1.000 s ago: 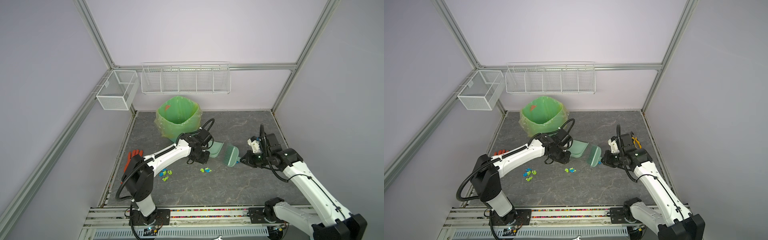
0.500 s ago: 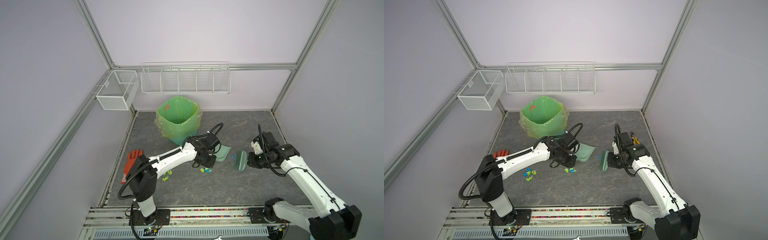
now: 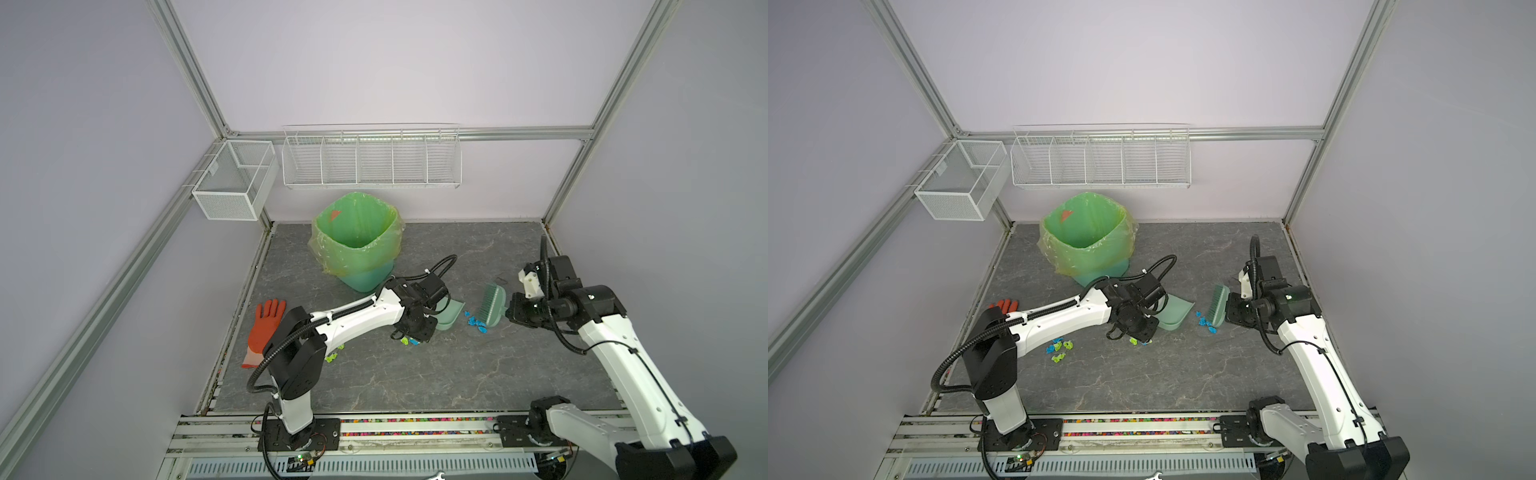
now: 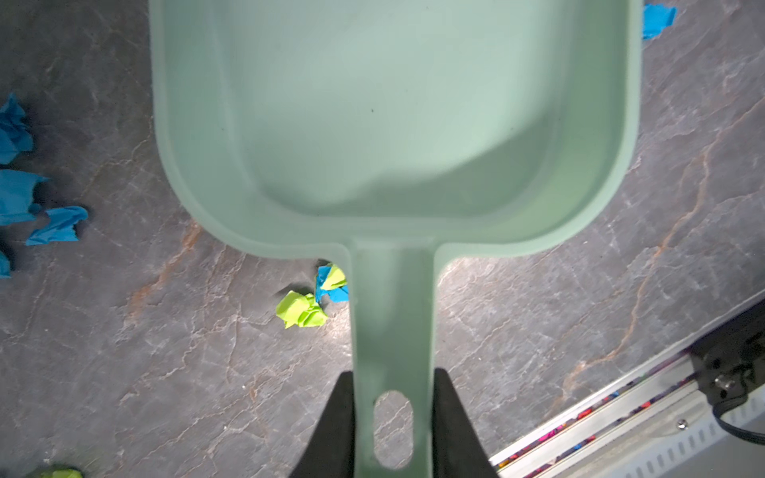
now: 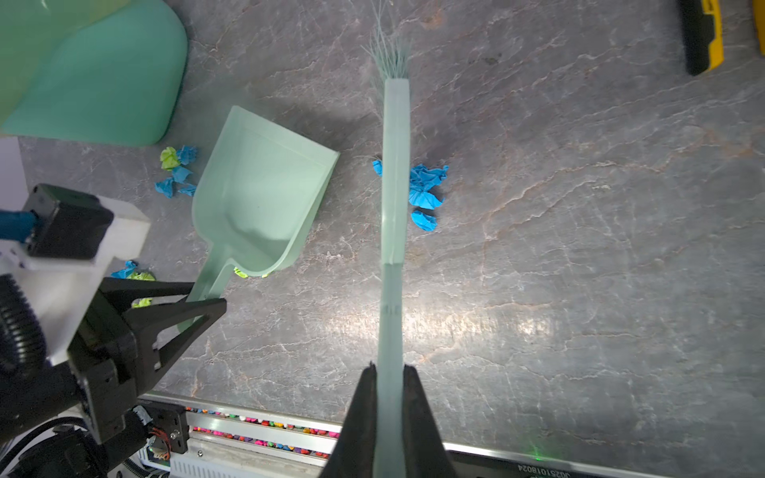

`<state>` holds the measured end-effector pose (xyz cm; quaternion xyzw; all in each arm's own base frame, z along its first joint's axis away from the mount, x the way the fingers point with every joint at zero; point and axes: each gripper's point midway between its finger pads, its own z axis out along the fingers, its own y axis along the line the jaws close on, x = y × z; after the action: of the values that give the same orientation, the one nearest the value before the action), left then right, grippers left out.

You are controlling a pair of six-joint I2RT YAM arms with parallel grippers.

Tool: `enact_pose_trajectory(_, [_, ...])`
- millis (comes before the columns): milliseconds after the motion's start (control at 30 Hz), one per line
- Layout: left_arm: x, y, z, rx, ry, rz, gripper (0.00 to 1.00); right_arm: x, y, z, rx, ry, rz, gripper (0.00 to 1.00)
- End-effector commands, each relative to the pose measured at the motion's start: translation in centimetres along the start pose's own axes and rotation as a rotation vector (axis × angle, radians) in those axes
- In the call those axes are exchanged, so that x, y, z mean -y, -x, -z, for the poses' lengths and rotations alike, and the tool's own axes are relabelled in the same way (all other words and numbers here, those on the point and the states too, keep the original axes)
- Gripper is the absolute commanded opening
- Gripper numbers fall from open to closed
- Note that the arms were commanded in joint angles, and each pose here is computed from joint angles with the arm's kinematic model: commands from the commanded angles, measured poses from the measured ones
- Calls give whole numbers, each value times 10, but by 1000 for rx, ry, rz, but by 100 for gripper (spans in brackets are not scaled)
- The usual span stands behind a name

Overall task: Sweep away the paper scraps from the table
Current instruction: 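Slide the dustpan toward the blue scraps while the right gripper brushes them in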

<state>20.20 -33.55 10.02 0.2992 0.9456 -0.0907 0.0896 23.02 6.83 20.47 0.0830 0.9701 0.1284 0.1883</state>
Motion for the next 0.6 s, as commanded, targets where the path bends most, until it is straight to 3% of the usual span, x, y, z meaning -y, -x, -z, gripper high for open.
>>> enact_pose_trajectory(0, [-12,-7,7,-20,125,-40,0,16,6,10,8,-93,38,7])
enact_pose_trajectory(133, [-7,-15,4,-41,152,-84,0,19,15,14,1,-135,50,7])
enact_pose_trajectory(567, [20,-21,3,-52,55,-96,0,26,35,-1,-35,-216,87,7])
